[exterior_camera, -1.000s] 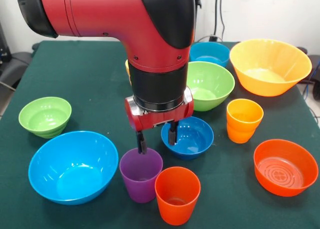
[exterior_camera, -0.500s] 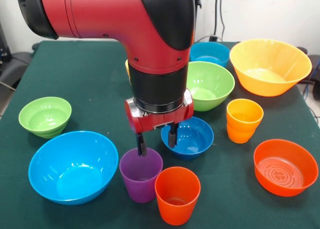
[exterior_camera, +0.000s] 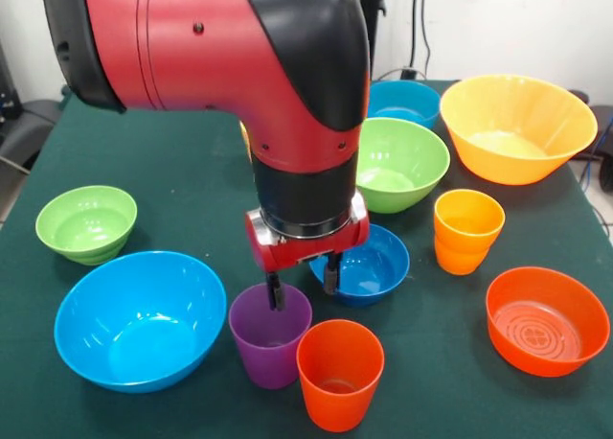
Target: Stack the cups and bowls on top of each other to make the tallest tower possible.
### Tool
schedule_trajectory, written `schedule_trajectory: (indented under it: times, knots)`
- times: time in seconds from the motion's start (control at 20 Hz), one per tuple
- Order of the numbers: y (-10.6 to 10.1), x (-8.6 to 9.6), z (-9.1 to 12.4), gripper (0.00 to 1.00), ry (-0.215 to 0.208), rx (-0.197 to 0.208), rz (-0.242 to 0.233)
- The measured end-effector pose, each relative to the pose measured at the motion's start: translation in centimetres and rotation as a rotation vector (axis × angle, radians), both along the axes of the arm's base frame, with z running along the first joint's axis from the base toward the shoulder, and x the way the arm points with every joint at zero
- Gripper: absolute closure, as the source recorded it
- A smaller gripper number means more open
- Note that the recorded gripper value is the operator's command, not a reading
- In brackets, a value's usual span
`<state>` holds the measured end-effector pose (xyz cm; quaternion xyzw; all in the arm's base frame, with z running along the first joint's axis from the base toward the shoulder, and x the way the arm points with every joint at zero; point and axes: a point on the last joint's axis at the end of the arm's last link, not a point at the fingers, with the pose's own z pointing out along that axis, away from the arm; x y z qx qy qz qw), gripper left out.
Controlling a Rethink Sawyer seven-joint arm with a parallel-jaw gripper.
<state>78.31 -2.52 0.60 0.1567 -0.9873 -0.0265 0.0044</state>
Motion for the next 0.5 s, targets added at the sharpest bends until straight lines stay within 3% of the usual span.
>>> schedule_trajectory:
  times: [0.5]
  knots:
    - [-0.3,-0.8,-2.8,0.0,-0.011,-0.001,-0.006]
